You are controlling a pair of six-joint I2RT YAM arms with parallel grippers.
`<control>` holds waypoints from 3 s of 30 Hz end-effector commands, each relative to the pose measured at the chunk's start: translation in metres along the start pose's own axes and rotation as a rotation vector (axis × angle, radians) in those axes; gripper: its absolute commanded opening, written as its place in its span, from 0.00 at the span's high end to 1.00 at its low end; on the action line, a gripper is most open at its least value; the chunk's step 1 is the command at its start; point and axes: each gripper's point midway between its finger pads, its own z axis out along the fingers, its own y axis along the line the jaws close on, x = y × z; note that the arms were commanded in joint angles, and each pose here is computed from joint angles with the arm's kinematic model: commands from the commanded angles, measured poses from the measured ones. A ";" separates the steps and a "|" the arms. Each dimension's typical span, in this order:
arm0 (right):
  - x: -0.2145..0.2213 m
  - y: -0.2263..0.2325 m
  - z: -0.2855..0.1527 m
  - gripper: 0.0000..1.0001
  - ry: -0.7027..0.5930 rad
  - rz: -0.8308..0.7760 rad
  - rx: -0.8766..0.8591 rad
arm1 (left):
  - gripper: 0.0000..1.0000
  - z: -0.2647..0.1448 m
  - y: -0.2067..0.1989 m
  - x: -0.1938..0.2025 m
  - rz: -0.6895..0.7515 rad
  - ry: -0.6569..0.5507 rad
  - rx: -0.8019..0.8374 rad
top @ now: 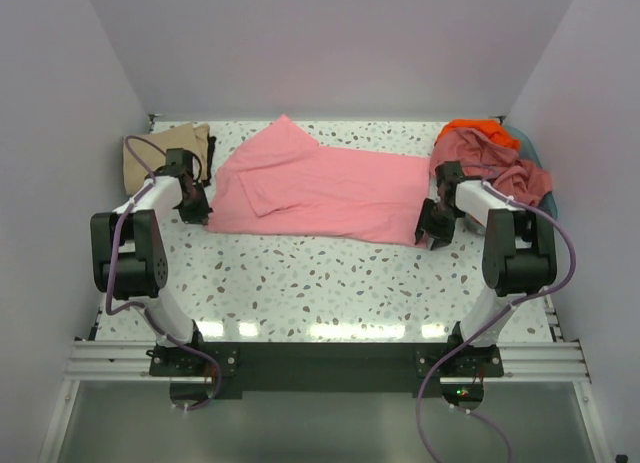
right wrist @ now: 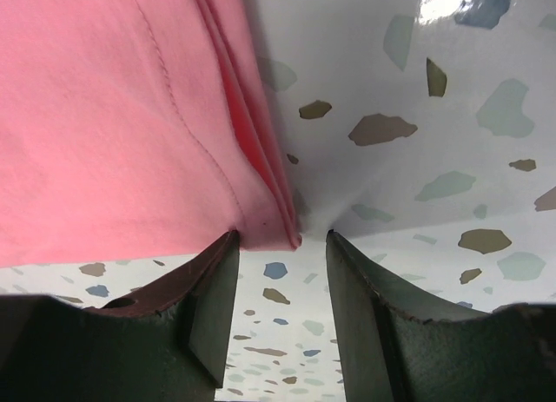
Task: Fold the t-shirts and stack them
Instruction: Fold the tshirt
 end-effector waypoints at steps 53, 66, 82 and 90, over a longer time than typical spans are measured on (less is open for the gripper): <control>-0.020 -0.011 -0.046 0.45 -0.098 -0.079 0.089 | 0.38 -0.074 -0.094 -0.028 0.099 -0.147 0.103; -0.021 0.001 -0.091 0.44 -0.197 -0.068 -0.003 | 0.50 -0.027 -0.173 0.018 0.200 -0.041 0.196; -0.010 -0.001 -0.091 0.44 -0.190 -0.054 -0.013 | 0.52 -0.007 -0.160 0.023 0.213 -0.023 0.115; -0.010 0.000 -0.091 0.44 -0.190 -0.053 -0.018 | 0.51 -0.004 -0.152 0.028 0.212 -0.014 0.088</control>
